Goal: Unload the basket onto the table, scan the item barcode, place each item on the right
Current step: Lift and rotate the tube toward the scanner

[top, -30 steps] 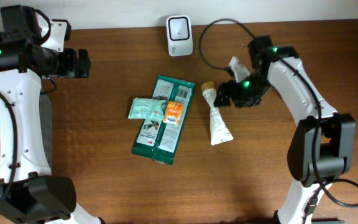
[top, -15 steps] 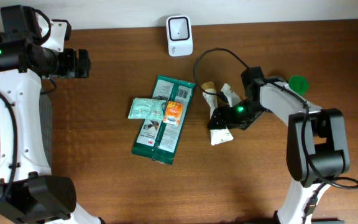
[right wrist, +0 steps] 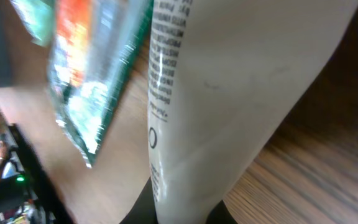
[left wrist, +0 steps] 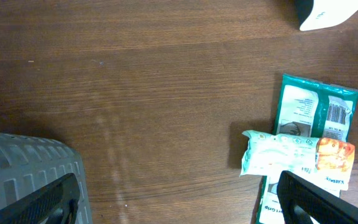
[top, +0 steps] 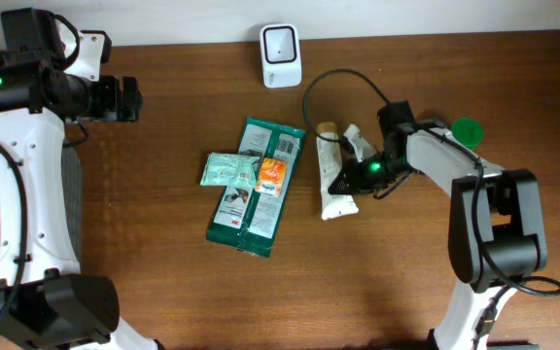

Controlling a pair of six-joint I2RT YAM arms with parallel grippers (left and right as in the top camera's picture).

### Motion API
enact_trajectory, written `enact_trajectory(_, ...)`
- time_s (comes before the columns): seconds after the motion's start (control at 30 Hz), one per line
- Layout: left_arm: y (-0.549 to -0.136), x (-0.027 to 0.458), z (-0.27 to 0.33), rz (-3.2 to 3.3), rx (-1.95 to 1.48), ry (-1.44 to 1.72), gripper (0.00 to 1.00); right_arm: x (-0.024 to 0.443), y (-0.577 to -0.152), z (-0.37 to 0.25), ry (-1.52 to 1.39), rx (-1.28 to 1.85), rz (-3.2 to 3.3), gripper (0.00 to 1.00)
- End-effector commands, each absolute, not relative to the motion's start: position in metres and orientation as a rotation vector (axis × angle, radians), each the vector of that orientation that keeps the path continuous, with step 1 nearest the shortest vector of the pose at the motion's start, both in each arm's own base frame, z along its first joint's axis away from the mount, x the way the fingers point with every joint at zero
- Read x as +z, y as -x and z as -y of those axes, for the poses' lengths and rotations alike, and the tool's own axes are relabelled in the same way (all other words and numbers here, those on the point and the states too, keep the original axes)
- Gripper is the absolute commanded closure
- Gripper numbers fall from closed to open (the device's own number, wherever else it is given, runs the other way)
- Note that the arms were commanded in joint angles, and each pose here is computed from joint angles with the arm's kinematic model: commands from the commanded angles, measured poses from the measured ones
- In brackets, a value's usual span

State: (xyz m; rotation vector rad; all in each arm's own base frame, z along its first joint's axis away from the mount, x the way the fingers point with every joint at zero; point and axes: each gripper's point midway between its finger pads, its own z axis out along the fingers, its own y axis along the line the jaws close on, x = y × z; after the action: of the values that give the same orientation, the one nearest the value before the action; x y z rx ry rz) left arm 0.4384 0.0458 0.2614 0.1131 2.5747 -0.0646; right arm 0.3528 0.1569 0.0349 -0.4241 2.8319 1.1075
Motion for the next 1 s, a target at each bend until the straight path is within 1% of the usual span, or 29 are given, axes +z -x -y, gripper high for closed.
enact_trajectory(0.0, -0.438, 0.265, -0.046, -2.566, -0.07, -0.096, 0.01, 0.109, -0.366, -0.18, 0.521, 1.284, -2.575, 0.96)
enact_trajectory(0.1, -0.438, 0.265, -0.046, -2.566, -0.07, -0.096, 0.01, 0.179, -0.355, -0.192, 0.64, 1.386, -2.334, 0.96)
enact_trajectory(0.17, -0.438, 0.265, -0.046, -2.566, -0.07, -0.096, 0.01, 0.227, -0.34, -0.196, 0.727, 1.397, -2.18, 0.96)
enact_trajectory(0.3, -0.438, 0.265, -0.046, -2.566, -0.07, -0.096, 0.01, 0.288, -0.312, -0.197, 0.816, 1.379, -2.002, 0.96)
enact_trajectory(0.4, -0.438, 0.265, -0.046, -2.566, -0.07, -0.096, 0.01, 0.311, -0.295, -0.196, 0.849, 1.366, -1.938, 0.96)
enact_trajectory(0.5, -0.438, 0.265, -0.046, -2.566, -0.07, -0.096, 0.01, 0.312, -0.296, -0.193, 0.771, 1.351, -2.006, 0.96)
enact_trajectory(0.57, -0.438, 0.265, -0.046, -2.566, -0.07, -0.096, 0.01, 0.293, -0.313, -0.186, 0.607, 1.257, -2.164, 0.96)
enact_trajectory(0.63, -0.438, 0.265, -0.046, -2.566, -0.07, -0.096, 0.01, 0.287, -0.324, -0.185, 0.552, 1.143, -2.231, 0.96)
enact_trajectory(0.73, -0.438, 0.265, -0.046, -2.566, -0.071, -0.096, 0.01, 0.296, -0.347, -0.19, 0.532, 0.926, -2.283, 0.96)
enact_trajectory(0.83, -0.438, 0.265, -0.046, -2.566, -0.07, -0.096, 0.01, 0.303, -0.391, -0.198, 0.569, 0.611, -2.327, 0.96)
enact_trajectory(0.9, -0.438, 0.265, -0.046, -2.566, -0.07, -0.096, 0.01, 0.29, -0.428, -0.202, 0.592, 0.382, -2.325, 0.96)
enact_trajectory(0.97, -0.438, 0.265, -0.046, -2.566, -0.07, -0.096, 0.01, 0.266, -0.471, -0.198, 0.582, 0.11, -2.287, 0.96)
